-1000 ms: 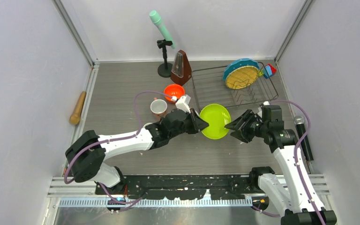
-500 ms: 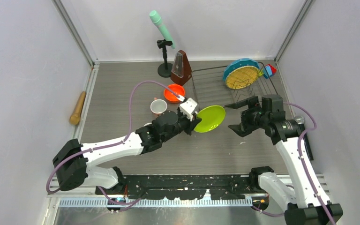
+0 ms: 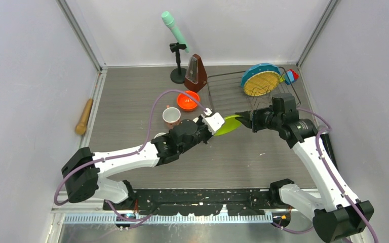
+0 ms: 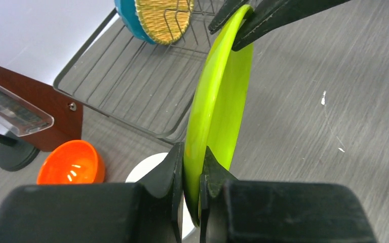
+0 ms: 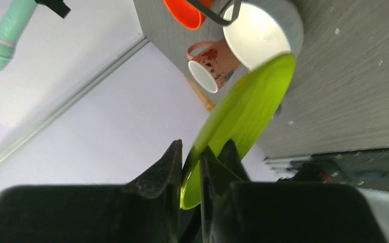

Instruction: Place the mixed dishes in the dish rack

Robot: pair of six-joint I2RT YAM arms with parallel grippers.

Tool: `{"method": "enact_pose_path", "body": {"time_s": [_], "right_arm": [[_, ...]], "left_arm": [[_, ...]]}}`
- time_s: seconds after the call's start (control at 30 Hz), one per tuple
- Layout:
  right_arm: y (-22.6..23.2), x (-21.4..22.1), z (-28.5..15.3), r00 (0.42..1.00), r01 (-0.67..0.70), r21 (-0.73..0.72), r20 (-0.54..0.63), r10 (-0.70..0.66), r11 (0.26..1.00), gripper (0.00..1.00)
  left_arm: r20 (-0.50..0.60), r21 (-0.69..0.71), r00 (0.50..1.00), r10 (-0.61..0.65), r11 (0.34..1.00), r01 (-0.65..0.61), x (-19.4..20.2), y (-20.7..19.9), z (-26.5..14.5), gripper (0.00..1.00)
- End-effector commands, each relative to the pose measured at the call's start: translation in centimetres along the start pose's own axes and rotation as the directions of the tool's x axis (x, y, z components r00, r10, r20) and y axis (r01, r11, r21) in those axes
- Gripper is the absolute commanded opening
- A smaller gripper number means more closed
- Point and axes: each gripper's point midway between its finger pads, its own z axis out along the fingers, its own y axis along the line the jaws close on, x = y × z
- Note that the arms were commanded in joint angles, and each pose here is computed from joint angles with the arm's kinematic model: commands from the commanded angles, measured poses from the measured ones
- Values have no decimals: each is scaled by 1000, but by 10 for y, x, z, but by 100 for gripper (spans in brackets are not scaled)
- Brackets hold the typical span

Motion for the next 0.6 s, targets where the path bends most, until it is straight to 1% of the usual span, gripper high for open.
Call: {"method": "enact_pose_path", "body": {"time_s": [0.0,0.03,0.07,0.1,0.13,0.17,0.23,0.27,0.3,0.33,0.37,0.4,0.5,0.53,0.57], "right_arm": [[23,2,-8,1000,-1,-70,17,2,998,9],[22,2,-7,1000,-3,-69,17,4,998,3],[22,2,-6,1000,-4,-70,12,5,998,1],[24,2,-6,1000,-4,-77,12,4,997,1],[26,1,-7,1000,-3,-86,24,5,996,0],[28,-1,-8,999,1,-94,37,3,996,0],[37,-9,-13,996,15,-126,90,-4,992,0],[46,-16,-17,991,36,-150,133,-16,988,0],[51,-19,-19,988,49,-162,155,-24,985,0],[63,-28,-25,978,82,-186,205,-43,979,0],[68,-34,-25,971,100,-187,231,-55,977,0],[81,-42,-34,955,144,-208,285,-81,967,0],[103,-68,-42,905,221,-211,407,-120,952,0],[114,-77,-48,880,271,-223,451,-147,936,0],[119,-89,-49,858,285,-218,491,-148,933,0]], "left_arm": [[126,-53,991,36,998,-29,-43,12,6,1],[130,-56,991,32,998,-25,-43,13,7,4],[134,-60,991,28,998,-20,-44,13,8,9],[136,-68,991,20,998,-10,-45,15,8,18],[138,-79,990,9,997,2,-45,17,8,34],[139,-84,990,-2,996,14,-46,17,8,44],[137,-90,990,-29,995,42,-46,19,5,72],[134,-90,990,-50,994,62,-46,19,2,78],[129,-83,990,-66,994,77,-46,18,0,82],[116,-65,990,-80,994,88,-44,15,-4,86],[106,-58,989,-102,992,108,-42,13,-7,88],[95,-53,987,-132,989,137,-41,13,-12,89],[62,-55,966,-250,966,253,-39,12,-26,89],[46,-54,961,-274,959,277,-37,11,-31,89],[31,-55,955,-296,953,297,-34,11,-36,89]]}}
